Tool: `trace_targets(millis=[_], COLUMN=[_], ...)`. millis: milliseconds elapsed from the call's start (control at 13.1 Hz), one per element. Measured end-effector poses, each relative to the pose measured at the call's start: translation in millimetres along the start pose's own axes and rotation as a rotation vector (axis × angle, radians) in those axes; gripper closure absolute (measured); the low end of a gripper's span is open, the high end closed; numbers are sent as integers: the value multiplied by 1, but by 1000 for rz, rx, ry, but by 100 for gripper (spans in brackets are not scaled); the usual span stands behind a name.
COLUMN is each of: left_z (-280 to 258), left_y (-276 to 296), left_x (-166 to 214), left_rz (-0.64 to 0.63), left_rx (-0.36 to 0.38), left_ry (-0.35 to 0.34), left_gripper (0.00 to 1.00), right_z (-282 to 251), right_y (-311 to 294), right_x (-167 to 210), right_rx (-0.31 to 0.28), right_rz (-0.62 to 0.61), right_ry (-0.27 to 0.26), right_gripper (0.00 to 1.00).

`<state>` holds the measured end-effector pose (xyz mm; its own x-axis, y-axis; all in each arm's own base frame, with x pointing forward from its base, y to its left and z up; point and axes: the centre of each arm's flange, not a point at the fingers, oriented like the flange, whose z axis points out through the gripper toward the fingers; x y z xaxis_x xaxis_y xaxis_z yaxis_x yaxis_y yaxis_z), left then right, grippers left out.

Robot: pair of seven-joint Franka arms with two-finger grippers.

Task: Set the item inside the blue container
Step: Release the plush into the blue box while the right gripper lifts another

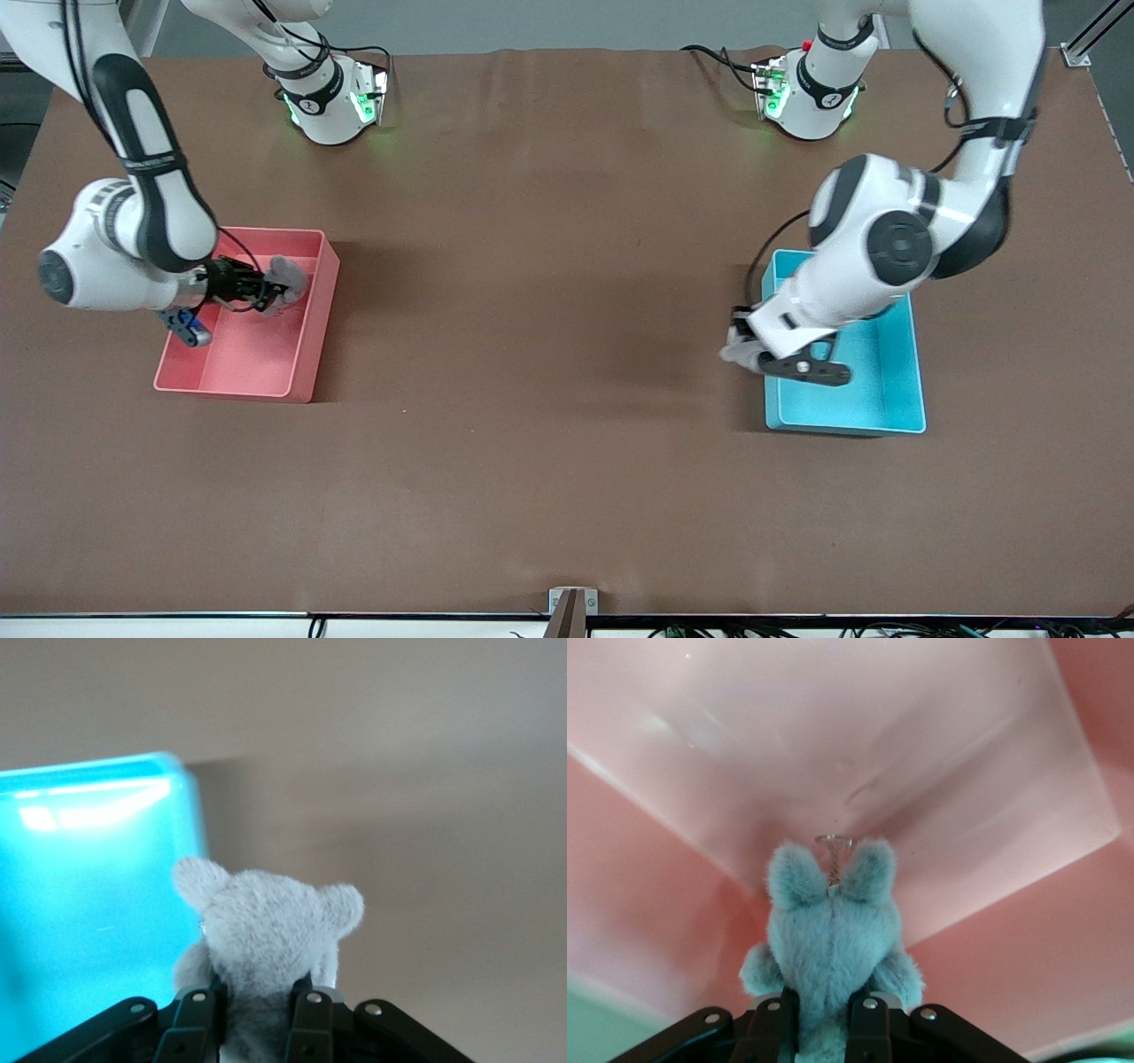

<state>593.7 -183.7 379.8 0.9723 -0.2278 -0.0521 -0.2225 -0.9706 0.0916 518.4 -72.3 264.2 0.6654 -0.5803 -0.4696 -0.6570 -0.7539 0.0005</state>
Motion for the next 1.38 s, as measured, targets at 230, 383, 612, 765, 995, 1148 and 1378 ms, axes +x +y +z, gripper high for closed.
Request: trace_targets(millis=[230, 383, 612, 765, 995, 1148, 1378], left_z=[1, 6, 26, 47, 76, 95, 113], left_y=[-94, -145, -182, -183, -181, -183, -183], left_x=[-36, -52, -60, -56, -47, -45, -45], left_rz=[92, 137, 187, 206, 242, 250, 252], left_rx=[9, 11, 61, 69, 85, 80, 66], left_ry=[-28, -29, -34, -42, -44, -54, -75], left_gripper=[72, 72, 73, 73, 73, 73, 73], right_z=[-63, -81, -65, -51, -28, -6, 51], right_y=[-25, -53, -123, -173, -244, -288, -332], right_x=[-9, -26, -76, -118, -187, -243, -302], right_rx=[9, -2, -34, -16, 59, 135, 201], right_rz=[-19, 26, 94, 129, 154, 152, 140], right_ry=[-11, -6, 11, 51, 156, 220, 285], right_gripper=[78, 78, 78, 78, 78, 78, 78])
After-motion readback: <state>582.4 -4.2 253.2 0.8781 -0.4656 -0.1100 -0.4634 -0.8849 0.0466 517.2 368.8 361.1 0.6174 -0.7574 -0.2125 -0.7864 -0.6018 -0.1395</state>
